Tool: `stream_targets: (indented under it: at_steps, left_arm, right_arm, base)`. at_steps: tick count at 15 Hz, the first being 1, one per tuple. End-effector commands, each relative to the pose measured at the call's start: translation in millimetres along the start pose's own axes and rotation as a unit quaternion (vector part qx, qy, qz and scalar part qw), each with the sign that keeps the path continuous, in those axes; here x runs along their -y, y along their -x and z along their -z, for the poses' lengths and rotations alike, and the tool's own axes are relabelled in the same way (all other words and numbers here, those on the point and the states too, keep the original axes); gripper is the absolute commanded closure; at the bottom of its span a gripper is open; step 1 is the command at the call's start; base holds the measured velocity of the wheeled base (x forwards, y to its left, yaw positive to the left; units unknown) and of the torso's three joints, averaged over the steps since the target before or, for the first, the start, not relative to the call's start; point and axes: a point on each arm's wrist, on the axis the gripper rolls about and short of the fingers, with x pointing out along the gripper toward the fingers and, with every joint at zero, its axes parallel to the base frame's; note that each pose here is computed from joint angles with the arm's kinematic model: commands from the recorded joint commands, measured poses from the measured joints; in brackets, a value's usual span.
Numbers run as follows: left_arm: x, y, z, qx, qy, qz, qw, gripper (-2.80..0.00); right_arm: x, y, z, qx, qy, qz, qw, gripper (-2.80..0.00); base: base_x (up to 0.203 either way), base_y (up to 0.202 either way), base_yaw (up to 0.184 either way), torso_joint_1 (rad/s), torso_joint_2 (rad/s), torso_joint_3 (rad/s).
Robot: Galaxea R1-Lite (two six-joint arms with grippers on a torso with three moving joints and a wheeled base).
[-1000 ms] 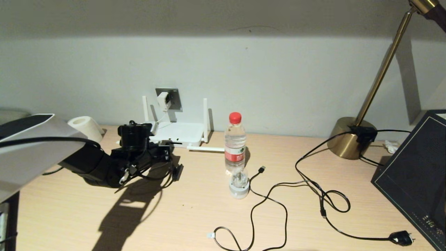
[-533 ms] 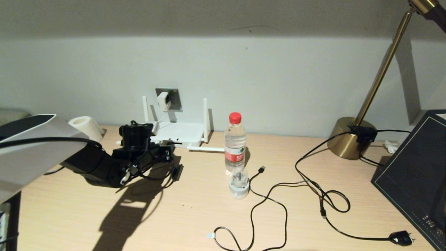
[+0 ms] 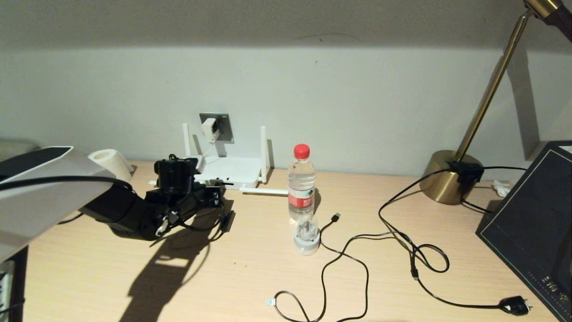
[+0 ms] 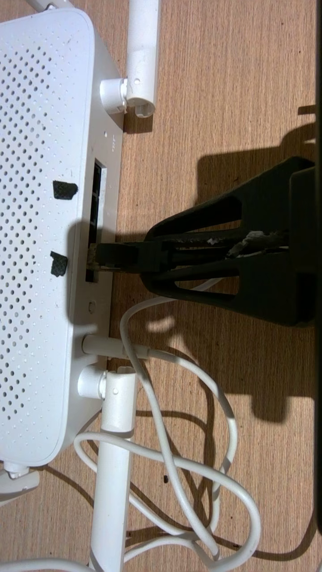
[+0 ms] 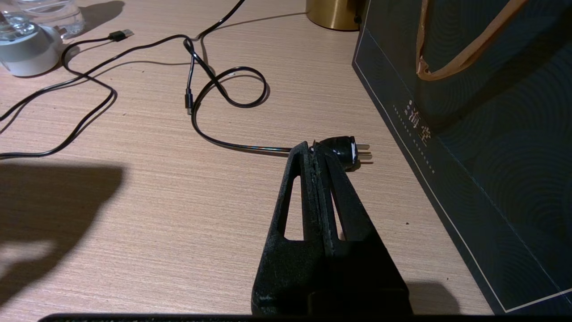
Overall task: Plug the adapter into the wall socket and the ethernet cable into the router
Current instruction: Align cable and router interface, then plug cable into router interface
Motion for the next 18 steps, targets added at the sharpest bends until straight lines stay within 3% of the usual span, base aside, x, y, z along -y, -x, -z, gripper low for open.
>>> stream_targets:
  at_steps: [1,18]
  left_arm:
    - [0.1,0.2,-0.9,0.003,0.0,0.0,1.0,0.0]
    - [-3.9,-6.6,1.5,0.002,0.004,-0.005,1.0,0.0]
  right_arm:
    - [0.0,0.0,0.1,0.0,0.0,0.0,1.0,0.0]
    - [0.0,0.0,0.1,0.0,0.0,0.0,1.0,0.0]
  base:
    - [0.0,0.0,0.0,0.0,0.0,0.0]
    - [0.0,0.0,0.0,0.0,0.0,0.0]
